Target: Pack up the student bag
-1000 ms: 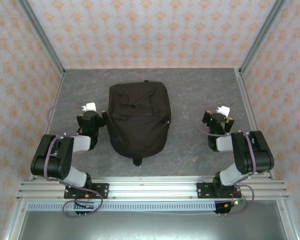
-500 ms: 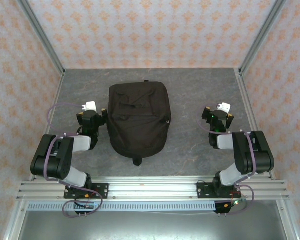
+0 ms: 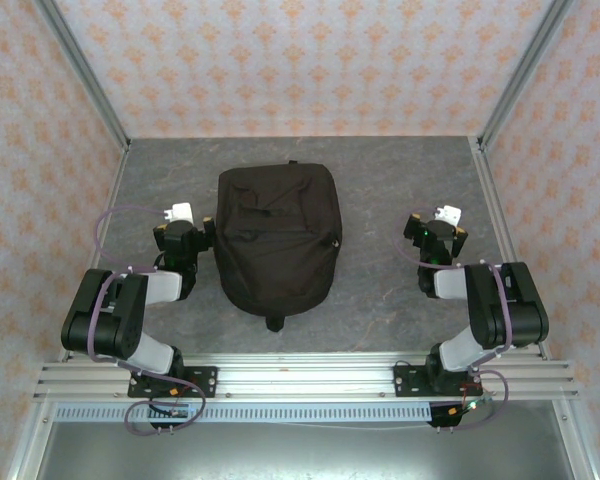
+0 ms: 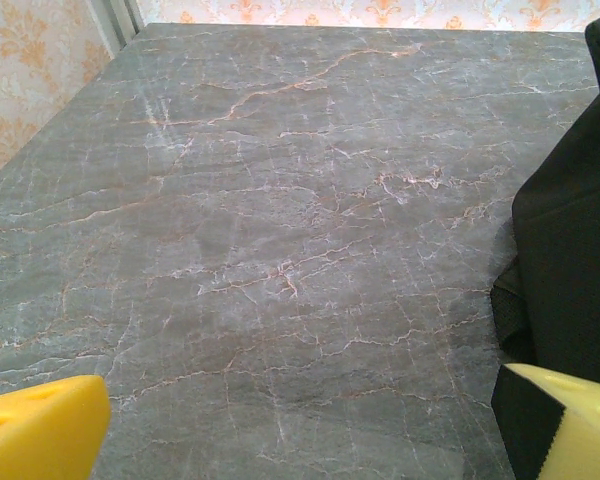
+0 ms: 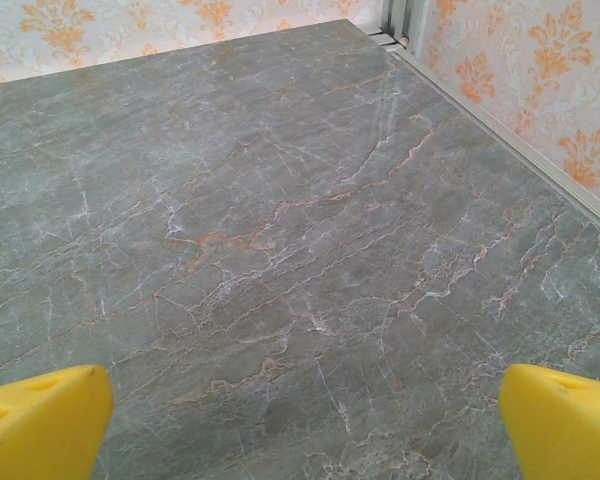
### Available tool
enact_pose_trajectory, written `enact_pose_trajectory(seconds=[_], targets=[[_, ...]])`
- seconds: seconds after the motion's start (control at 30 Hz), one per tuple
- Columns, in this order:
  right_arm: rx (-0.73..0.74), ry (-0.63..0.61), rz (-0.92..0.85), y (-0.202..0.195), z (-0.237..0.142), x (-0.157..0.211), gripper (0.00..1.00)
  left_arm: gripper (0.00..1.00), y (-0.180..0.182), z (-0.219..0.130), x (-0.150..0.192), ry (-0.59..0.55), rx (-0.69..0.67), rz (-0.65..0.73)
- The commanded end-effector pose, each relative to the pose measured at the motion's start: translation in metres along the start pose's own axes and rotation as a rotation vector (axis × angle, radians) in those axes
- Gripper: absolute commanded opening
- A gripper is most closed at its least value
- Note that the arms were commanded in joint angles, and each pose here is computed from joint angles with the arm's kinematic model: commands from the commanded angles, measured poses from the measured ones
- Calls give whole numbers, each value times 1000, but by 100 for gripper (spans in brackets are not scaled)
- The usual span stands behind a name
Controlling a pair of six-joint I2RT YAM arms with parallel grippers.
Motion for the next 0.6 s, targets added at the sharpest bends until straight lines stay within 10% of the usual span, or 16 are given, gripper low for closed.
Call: enact_pose_trajectory(seconds=[0.0, 0.57], targets=[[-6, -15, 21, 1, -2, -5, 99, 100, 2, 0, -9, -37, -20, 0], [-6, -16, 21, 1, -2, -6, 99, 100, 2, 0, -9, -35, -19, 2]])
Point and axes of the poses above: each hand's point on the last joint's axis, 136 mm out from that joint toward the fingers, its own z axis out along the fingers, its own y axis along the line the jaws close on, x = y × z, the point moved 2 cm from there along -z, back along the fingers, and after that the axes turned 3 degrees about z, right-handed, at the moved point
